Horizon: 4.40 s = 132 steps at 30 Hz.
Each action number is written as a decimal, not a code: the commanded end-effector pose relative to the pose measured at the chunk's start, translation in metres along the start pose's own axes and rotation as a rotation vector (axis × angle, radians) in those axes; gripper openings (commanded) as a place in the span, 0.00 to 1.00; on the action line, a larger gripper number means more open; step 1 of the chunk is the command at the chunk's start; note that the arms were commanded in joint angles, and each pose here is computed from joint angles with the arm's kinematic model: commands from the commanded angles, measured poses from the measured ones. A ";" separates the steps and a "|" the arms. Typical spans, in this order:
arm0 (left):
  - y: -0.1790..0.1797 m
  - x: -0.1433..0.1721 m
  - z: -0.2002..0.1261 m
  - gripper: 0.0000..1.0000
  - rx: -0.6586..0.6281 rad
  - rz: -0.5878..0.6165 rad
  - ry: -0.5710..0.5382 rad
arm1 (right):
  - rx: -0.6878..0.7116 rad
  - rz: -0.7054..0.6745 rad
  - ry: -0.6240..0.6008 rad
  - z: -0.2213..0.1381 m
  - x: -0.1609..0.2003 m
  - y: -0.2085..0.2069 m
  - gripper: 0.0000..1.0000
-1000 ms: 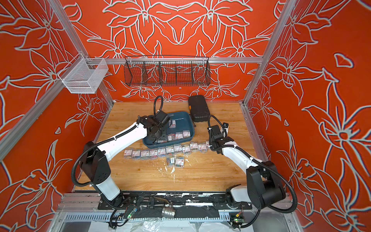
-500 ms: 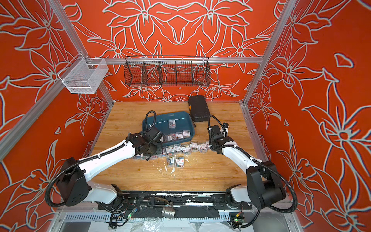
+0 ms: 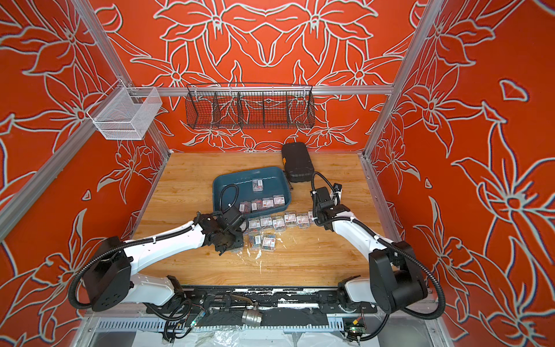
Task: Take the paper clips out of the storage box
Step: Place the boxed paper clips at the center of the board, then pick up the boxed paper clips from the storage box.
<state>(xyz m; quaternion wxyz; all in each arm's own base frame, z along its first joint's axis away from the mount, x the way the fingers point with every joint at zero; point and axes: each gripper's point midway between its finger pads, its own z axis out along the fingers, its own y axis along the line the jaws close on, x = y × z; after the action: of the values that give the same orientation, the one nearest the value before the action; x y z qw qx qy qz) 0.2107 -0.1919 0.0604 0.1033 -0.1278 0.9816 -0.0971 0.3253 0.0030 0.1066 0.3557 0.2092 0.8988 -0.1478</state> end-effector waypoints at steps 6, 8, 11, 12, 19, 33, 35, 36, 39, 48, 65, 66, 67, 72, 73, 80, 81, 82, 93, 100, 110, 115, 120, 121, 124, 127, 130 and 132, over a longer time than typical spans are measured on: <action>-0.012 0.002 0.020 0.11 0.002 0.002 0.021 | -0.010 0.015 -0.019 -0.005 -0.001 -0.004 0.77; -0.013 0.001 0.024 0.12 -0.003 0.006 0.026 | -0.013 0.015 -0.021 -0.005 -0.001 -0.004 0.78; -0.013 0.000 0.029 0.17 -0.015 0.004 0.022 | -0.013 0.013 -0.019 -0.005 -0.002 -0.003 0.78; -0.013 -0.001 0.029 0.20 -0.014 0.003 0.019 | -0.014 0.013 -0.019 -0.005 -0.002 -0.003 0.78; -0.019 -0.005 0.031 0.33 -0.017 0.012 0.014 | -0.014 0.012 -0.018 -0.005 -0.002 -0.003 0.78; -0.018 -0.008 0.025 0.67 -0.020 0.016 -0.005 | -0.017 0.012 -0.018 -0.005 -0.001 -0.002 0.78; -0.019 -0.009 0.024 0.68 -0.013 0.017 -0.005 | -0.016 0.012 -0.018 -0.005 -0.001 -0.003 0.78; -0.019 -0.008 0.023 0.67 -0.007 0.017 -0.006 | -0.016 0.012 -0.019 -0.005 -0.001 -0.003 0.78; -0.021 -0.008 0.021 0.60 0.006 0.010 -0.005 | -0.016 0.012 -0.018 -0.005 -0.001 -0.003 0.78; -0.022 -0.007 0.015 0.57 0.042 -0.010 -0.017 | -0.015 0.010 -0.017 -0.005 -0.001 -0.002 0.78; -0.020 -0.017 0.001 0.54 0.021 0.002 -0.069 | -0.018 0.011 -0.018 -0.005 -0.001 -0.002 0.78; -0.017 -0.023 -0.009 0.56 0.009 0.012 -0.100 | -0.018 0.010 -0.018 -0.005 -0.001 -0.002 0.78; -0.015 -0.028 -0.018 0.57 0.001 0.020 -0.127 | -0.019 0.012 -0.019 -0.005 -0.002 -0.002 0.78; -0.018 -0.065 -0.097 0.76 -0.016 0.088 -0.311 | -0.018 0.012 -0.020 -0.005 -0.002 -0.002 0.78; -0.020 -0.072 -0.112 0.78 -0.014 0.102 -0.348 | -0.019 0.010 -0.021 -0.005 -0.002 -0.001 0.79; 0.024 -0.109 -0.199 0.89 -0.045 -0.087 -0.707 | -0.021 0.002 -0.018 -0.005 -0.003 0.001 0.79; 0.028 -0.108 -0.203 0.90 -0.009 -0.099 -0.743 | -0.029 -0.005 -0.016 -0.004 -0.002 0.003 0.79; 0.028 -0.108 -0.204 0.91 0.029 -0.089 -0.772 | -0.040 -0.011 -0.013 -0.004 -0.002 0.006 0.79; 0.051 -0.112 -0.172 0.99 0.033 -0.068 -0.952 | -0.438 -0.022 -0.072 -0.070 -0.034 0.093 0.78; 0.058 -0.114 -0.172 0.98 -0.014 -0.106 -0.954 | -0.586 -0.123 -0.121 -0.116 -0.047 0.171 0.80; 0.065 -0.114 -0.173 0.98 0.005 -0.122 -0.982 | -0.582 -0.325 -0.063 -0.100 -0.044 0.274 0.77; 0.063 -0.115 -0.168 0.98 -0.014 -0.120 -0.967 | -0.656 -0.440 -0.018 -0.080 -0.023 0.330 0.73; 0.061 -0.117 -0.165 0.98 -0.029 -0.117 -0.955 | -0.592 -0.507 0.007 -0.047 -0.010 0.354 0.73; 0.061 -0.117 -0.165 0.98 -0.031 -0.115 -0.954 | -0.581 -0.524 0.013 -0.042 -0.007 0.358 0.73; 0.061 -0.117 -0.165 0.98 -0.028 -0.117 -0.956 | -0.553 -0.558 0.023 -0.029 -0.002 0.366 0.72; 0.062 -0.117 -0.164 0.98 -0.022 -0.119 -0.955 | -0.552 -0.569 0.025 -0.019 0.003 0.374 0.73; 0.061 -0.117 -0.163 0.98 -0.023 -0.118 -0.954 | -0.548 -0.583 0.031 -0.011 0.008 0.379 0.74; 0.060 -0.117 -0.162 0.98 -0.020 -0.112 -0.950 | -0.552 -0.585 0.043 -0.005 0.011 0.383 0.75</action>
<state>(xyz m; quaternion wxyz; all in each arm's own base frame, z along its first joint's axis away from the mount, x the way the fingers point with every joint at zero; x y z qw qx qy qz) 0.2680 -0.0783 0.2147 0.5232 -0.1960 0.8292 -0.0168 0.4957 0.3431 0.0661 0.3320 -0.1449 0.9318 0.0211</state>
